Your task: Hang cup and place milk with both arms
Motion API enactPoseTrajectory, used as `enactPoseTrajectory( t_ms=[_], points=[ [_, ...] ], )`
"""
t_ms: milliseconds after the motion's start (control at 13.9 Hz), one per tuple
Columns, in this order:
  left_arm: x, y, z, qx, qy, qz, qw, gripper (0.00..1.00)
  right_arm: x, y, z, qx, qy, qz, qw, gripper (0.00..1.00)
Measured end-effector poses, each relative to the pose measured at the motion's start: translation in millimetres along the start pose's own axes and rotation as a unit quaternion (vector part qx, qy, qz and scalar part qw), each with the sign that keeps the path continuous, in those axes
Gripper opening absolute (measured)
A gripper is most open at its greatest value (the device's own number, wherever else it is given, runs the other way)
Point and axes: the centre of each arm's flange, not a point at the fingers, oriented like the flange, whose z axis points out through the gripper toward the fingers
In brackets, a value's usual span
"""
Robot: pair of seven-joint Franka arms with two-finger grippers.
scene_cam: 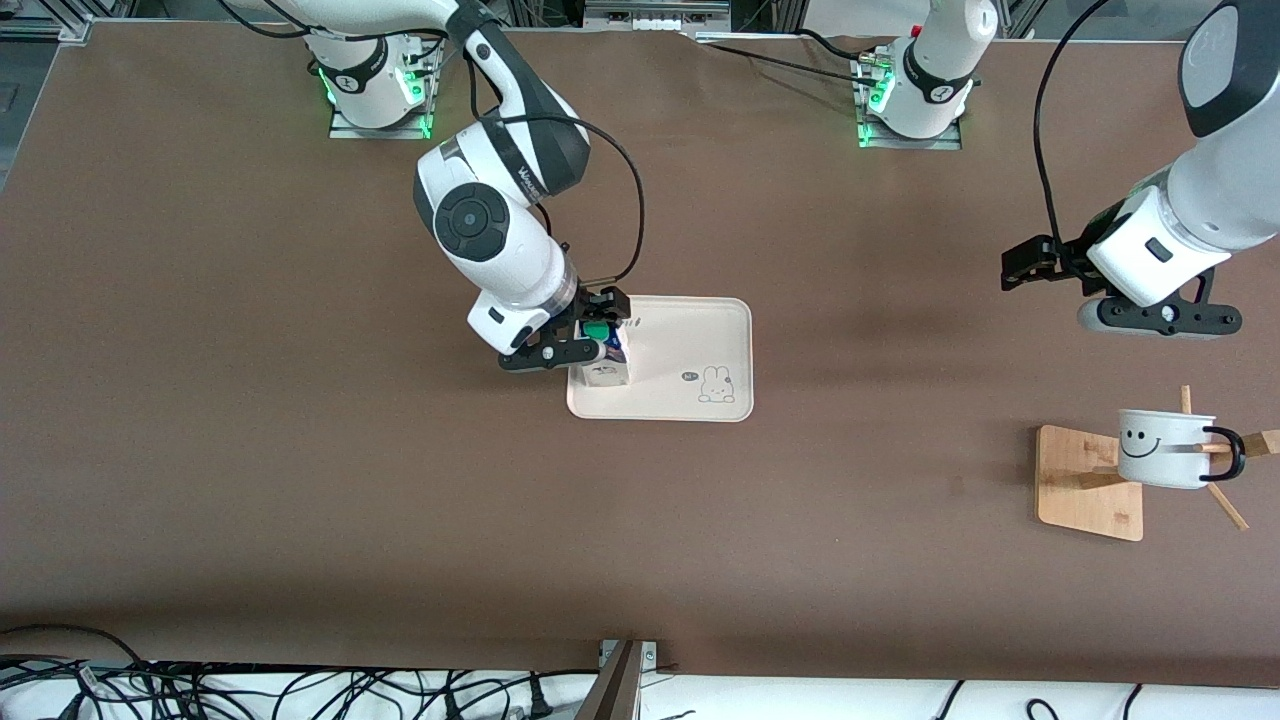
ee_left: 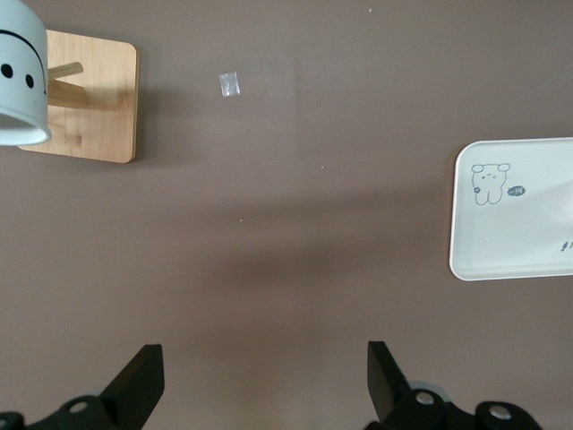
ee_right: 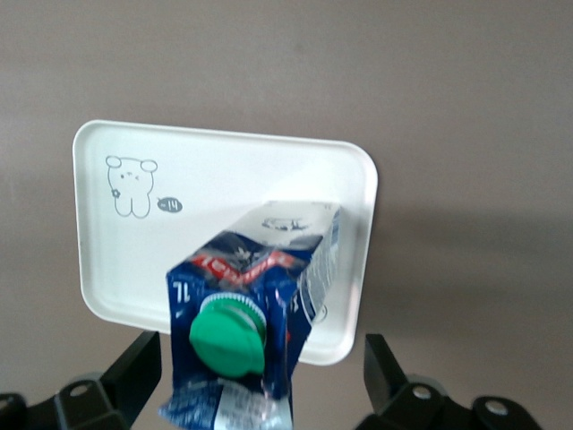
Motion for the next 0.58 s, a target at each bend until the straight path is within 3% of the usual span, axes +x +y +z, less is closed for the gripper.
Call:
enactPoseTrajectory(
  t_ms=[216,575],
  points=[
    [-8.6,-2.2,-36.9,-0.001,0.001,-0.001,1.0,1.0,6.5,1.7,17.4,0.002,0.012,0.003,1.0,1.0],
    [-19.2,-1.7,-66.9,-0.001,0.003,0.0,1.0,1.0,-2.7,-11.6,29.6,-0.002,0.005,-0.008,1.0,1.0]
  ],
)
